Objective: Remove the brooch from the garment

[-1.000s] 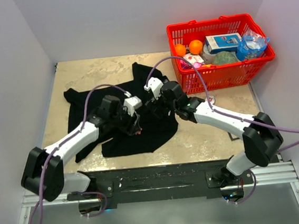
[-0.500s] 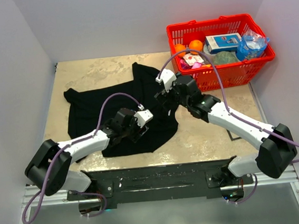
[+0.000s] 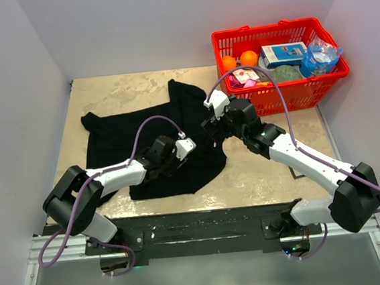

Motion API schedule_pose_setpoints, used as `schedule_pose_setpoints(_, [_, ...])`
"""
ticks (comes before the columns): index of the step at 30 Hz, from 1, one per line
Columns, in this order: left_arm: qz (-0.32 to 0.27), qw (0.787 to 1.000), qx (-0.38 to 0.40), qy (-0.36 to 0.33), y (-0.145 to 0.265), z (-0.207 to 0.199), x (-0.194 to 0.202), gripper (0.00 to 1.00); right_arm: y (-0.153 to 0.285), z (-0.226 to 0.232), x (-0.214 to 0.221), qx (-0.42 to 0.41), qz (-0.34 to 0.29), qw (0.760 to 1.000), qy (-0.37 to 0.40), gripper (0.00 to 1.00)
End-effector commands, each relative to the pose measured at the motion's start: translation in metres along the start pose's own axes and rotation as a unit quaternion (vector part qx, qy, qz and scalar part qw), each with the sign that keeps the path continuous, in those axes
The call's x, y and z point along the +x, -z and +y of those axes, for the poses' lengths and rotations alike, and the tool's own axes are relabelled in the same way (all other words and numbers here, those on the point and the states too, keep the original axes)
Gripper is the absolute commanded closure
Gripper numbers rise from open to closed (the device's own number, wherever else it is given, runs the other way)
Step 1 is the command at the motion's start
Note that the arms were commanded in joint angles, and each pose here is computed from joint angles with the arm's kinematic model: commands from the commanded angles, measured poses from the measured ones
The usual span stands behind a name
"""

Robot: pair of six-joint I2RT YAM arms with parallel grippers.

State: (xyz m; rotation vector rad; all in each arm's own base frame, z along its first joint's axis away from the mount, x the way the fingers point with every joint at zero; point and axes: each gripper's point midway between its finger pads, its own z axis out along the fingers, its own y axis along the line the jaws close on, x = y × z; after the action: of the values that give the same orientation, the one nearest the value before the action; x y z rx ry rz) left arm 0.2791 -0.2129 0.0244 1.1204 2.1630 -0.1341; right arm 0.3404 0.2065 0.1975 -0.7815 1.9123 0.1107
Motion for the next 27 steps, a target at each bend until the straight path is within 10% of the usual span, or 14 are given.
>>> schedule_pose_setpoints(1, [-0.016, 1.000, -0.018, -0.007, 0.004, 0.010, -0.020, 0.60, 0.004, -0.002, -0.011, 0.000, -0.022, 1.000, -0.014, 0.01])
schedule_pose_setpoints(16, [-0.014, 1.000, -0.013, 0.010, 0.003, 0.018, -0.029, 1.00, 0.001, -0.004, -0.009, 0.001, -0.017, 1.000, -0.018, 0.02])
schedule_pose_setpoints(27, [-0.053, 0.998, 0.043, 0.017, 0.020, 0.018, -0.060, 1.00, -0.005, -0.004, -0.009, 0.000, -0.014, 1.000, -0.018, 0.02])
